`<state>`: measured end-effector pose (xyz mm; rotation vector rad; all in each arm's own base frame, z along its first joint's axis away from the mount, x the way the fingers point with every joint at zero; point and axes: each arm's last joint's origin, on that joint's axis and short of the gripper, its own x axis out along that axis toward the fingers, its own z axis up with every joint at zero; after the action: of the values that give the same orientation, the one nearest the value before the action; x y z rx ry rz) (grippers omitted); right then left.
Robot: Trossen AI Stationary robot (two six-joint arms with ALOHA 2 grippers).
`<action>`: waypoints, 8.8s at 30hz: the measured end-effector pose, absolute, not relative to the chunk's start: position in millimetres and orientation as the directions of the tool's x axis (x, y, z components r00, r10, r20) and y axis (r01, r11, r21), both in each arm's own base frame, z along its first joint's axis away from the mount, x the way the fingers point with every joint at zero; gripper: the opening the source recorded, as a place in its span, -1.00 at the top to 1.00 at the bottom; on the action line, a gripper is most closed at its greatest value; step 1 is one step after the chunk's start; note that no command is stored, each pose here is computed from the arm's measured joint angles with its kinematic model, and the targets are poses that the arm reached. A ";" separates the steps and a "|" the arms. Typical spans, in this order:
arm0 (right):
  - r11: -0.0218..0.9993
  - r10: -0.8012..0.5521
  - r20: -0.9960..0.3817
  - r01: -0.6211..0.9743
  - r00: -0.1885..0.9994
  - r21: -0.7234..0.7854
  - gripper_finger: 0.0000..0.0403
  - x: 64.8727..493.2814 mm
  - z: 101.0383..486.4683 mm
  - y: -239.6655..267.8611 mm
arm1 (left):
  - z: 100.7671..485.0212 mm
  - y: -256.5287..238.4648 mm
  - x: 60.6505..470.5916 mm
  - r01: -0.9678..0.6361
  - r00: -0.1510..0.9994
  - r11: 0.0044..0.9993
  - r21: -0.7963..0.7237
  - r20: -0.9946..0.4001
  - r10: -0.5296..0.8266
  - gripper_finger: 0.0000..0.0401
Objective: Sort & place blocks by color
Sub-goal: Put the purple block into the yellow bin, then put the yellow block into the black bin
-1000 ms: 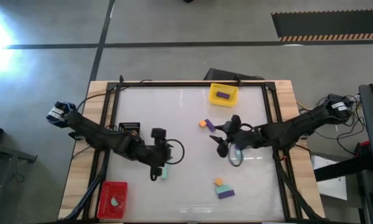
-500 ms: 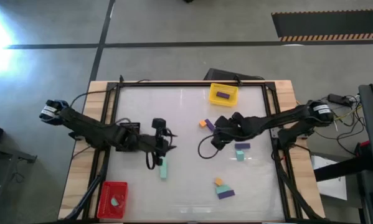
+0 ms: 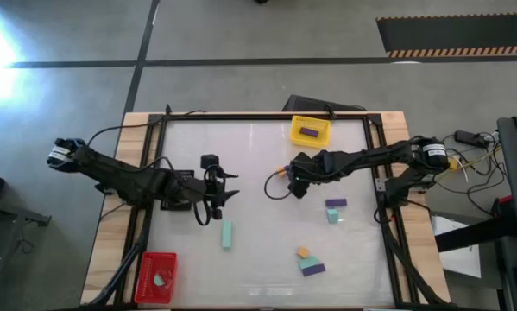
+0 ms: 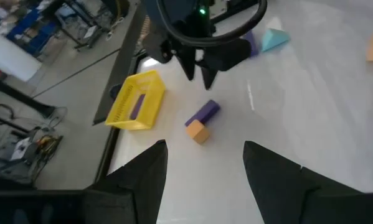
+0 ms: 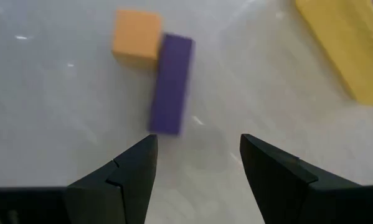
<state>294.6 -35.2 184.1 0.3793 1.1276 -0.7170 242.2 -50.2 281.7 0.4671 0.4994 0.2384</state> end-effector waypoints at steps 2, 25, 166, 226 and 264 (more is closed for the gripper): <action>0.730 -0.313 -0.911 0.682 0.269 -0.050 -0.09 299.6 180.9 -41.0 | 282.7 -49.5 241.4 -0.122 0.851 0.864 0.489 -0.396 0.345 0.03; 0.755 -0.288 -0.930 0.652 0.230 -0.072 -0.03 336.0 136.7 -58.4 | 278.4 -48.3 238.5 -0.133 0.842 0.856 0.500 -0.398 0.364 0.03; 0.787 -0.305 -0.922 0.608 0.238 -0.103 -0.35 378.4 142.6 -49.6 | 272.8 -48.5 239.0 -0.180 0.849 0.885 0.430 -0.387 0.361 0.03; 0.869 0.046 0.042 -0.061 0.998 0.492 0.41 282.5 203.4 39.6 | 229.2 -110.5 339.3 -0.407 0.891 0.756 0.512 0.042 0.451 0.03; 0.829 0.080 0.030 -0.083 0.996 0.553 0.22 282.9 202.5 40.8 | 227.9 -104.8 342.3 -0.332 0.920 0.713 0.617 0.045 0.390 0.39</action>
<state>282.9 40.8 202.5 0.5877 -0.0061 0.0866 342.3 -104.8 227.9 0.6661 0.0911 0.4005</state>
